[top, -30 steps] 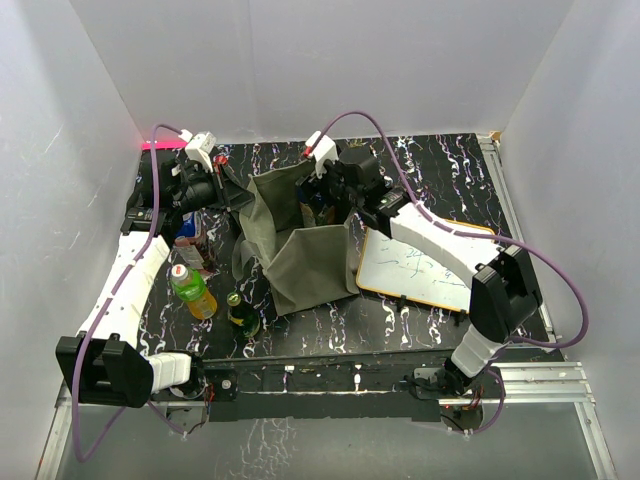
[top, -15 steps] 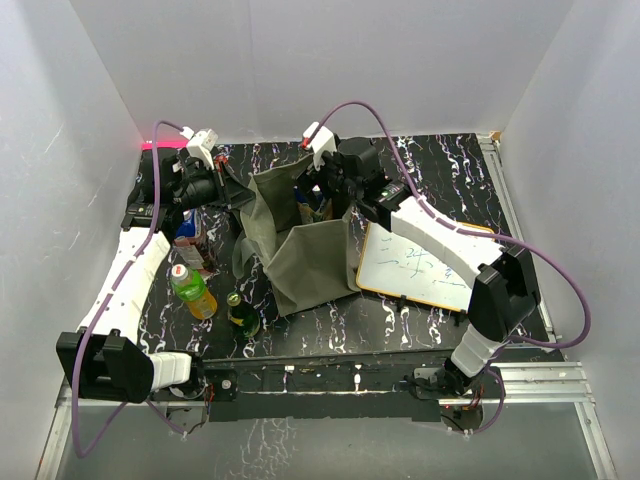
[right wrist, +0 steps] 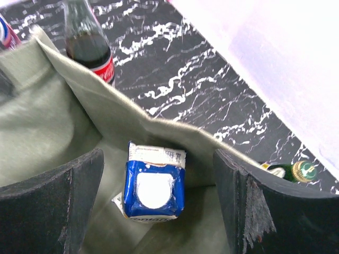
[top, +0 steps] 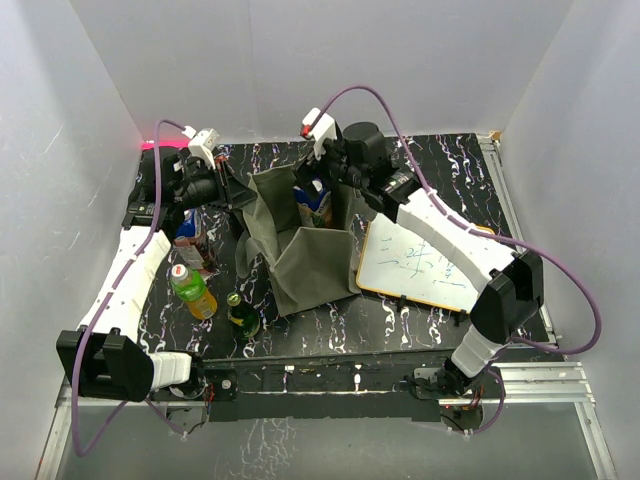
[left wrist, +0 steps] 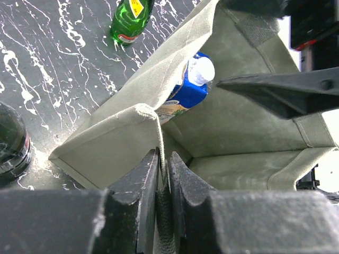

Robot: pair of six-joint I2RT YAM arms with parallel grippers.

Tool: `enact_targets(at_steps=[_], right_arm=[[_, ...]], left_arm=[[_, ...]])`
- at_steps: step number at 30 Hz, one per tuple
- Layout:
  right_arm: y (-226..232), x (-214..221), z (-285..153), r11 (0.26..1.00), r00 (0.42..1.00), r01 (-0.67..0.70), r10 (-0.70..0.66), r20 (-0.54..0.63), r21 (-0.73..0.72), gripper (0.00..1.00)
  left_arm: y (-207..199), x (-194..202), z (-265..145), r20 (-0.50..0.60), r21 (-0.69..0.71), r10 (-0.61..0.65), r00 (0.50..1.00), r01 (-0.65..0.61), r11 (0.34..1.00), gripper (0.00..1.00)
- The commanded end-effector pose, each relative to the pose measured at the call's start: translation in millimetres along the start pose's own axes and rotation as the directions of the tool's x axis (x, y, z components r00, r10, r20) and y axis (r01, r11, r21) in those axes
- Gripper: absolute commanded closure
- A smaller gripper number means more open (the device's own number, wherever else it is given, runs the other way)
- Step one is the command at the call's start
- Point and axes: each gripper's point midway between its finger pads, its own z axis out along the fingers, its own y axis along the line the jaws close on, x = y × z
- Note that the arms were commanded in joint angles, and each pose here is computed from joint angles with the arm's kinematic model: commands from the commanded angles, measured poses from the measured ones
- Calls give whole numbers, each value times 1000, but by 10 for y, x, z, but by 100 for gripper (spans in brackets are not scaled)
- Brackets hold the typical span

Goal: Place the beverage into the canvas bag

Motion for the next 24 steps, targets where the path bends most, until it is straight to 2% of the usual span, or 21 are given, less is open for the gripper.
enact_targets(at_steps=[1, 7, 12, 16, 20, 24], right_arm=[[-58, -846, -444, 1000, 982, 21, -22, 187, 5, 14], [116, -1061, -672, 994, 975, 56, -35, 220, -91, 15], [285, -1086, -812, 980, 972, 98, -56, 227, -175, 15], [449, -1024, -917, 956, 972, 141, -85, 217, -258, 15], [597, -948, -1032, 926, 971, 175, -107, 212, -335, 15], [659, -963, -1144, 911, 969, 189, -111, 221, -368, 15]], left_arm=[[-116, -102, -30, 7, 33, 23, 1000, -23, 999, 85], [-174, -168, -51, 21, 49, 37, 999, -38, 998, 66], [-263, -253, -113, 34, 64, 82, 996, -84, 994, 42], [-409, -352, -231, 54, 94, 178, 983, -182, 979, 26], [-530, -477, -382, 88, 92, 267, 960, -275, 957, 18], [-318, -696, -504, 122, -59, 250, 961, -244, 968, 18]])
